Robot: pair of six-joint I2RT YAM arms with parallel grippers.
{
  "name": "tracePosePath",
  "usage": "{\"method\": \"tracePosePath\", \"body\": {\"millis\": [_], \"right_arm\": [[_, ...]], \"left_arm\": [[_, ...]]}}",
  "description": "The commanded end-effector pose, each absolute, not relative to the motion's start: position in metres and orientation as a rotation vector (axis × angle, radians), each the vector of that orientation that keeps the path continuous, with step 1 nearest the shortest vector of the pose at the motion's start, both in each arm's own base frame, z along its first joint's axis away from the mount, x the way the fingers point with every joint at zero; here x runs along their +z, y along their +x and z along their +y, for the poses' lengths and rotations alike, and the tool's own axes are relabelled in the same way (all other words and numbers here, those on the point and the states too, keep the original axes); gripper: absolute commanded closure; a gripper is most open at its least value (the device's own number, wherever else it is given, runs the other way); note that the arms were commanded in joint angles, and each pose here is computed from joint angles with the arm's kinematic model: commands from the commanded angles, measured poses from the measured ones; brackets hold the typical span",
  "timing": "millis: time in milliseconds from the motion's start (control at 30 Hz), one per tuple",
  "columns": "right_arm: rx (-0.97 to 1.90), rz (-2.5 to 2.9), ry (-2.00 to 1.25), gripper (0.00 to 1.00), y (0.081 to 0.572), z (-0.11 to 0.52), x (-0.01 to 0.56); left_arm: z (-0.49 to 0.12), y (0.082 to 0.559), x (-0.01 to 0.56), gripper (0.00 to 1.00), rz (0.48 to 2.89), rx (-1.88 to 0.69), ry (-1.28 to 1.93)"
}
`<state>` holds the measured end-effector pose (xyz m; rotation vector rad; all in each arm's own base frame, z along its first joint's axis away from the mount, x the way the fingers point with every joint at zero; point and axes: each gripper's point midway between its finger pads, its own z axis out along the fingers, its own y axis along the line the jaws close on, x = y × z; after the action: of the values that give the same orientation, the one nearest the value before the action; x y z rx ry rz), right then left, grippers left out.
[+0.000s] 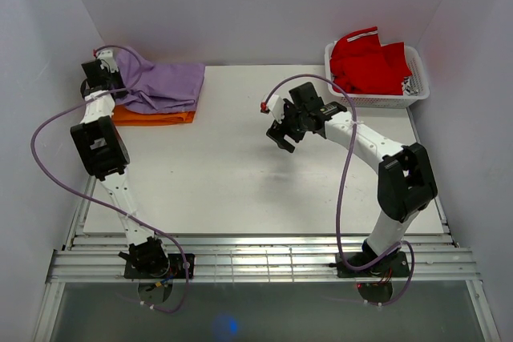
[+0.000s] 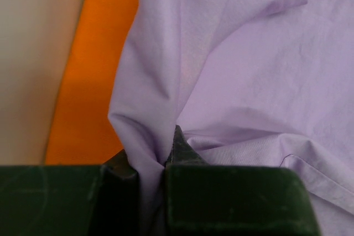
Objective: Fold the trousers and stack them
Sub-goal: Neatly place the folded trousers to the corner
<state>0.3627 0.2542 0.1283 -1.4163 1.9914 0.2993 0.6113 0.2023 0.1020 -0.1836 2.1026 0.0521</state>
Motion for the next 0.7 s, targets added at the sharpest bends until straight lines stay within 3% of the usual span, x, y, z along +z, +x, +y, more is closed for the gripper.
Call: {"method": "tracePosePath", "body": {"millis": [0, 33, 100, 133, 167, 333, 400, 667], "right_arm": [[0.297, 1.957, -1.416, 0.13, 0.371, 0.259, 0.140], [0.296, 1.953, -1.414, 0.13, 0.372, 0.259, 0.141], [0.298, 1.955, -1.416, 0.12, 0.371, 0.259, 0.141], [0.297, 1.956, -1.415, 0.12, 0.371, 0.259, 0.141], [0.300, 1.953, -1.416, 0.12, 0.371, 0.259, 0.141], [0.285, 1.952, -1.416, 0.12, 0.372, 0.257, 0.142], [0.276, 1.951, -1.417, 0.11, 0.372, 0.256, 0.143], [0.275, 1.977, -1.387, 0.11, 0.370, 0.239, 0.141]], "left_arm": [[0.244, 0.616, 0.148, 1.00, 1.999, 0.193, -0.203], [0.247, 0.615, 0.148, 1.00, 2.003, 0.209, -0.211], [0.248, 0.614, 0.151, 0.79, 2.002, 0.214, -0.215], [0.250, 0.613, 0.153, 0.67, 2.000, 0.214, -0.218], [0.251, 0.612, 0.155, 0.47, 1.997, 0.222, -0.222], [0.253, 0.607, 0.181, 0.22, 1.980, 0.257, -0.206], [0.253, 0.602, 0.188, 0.03, 1.992, 0.268, -0.197], [0.226, 0.567, 0.239, 0.02, 2.000, 0.182, -0.093]]}}
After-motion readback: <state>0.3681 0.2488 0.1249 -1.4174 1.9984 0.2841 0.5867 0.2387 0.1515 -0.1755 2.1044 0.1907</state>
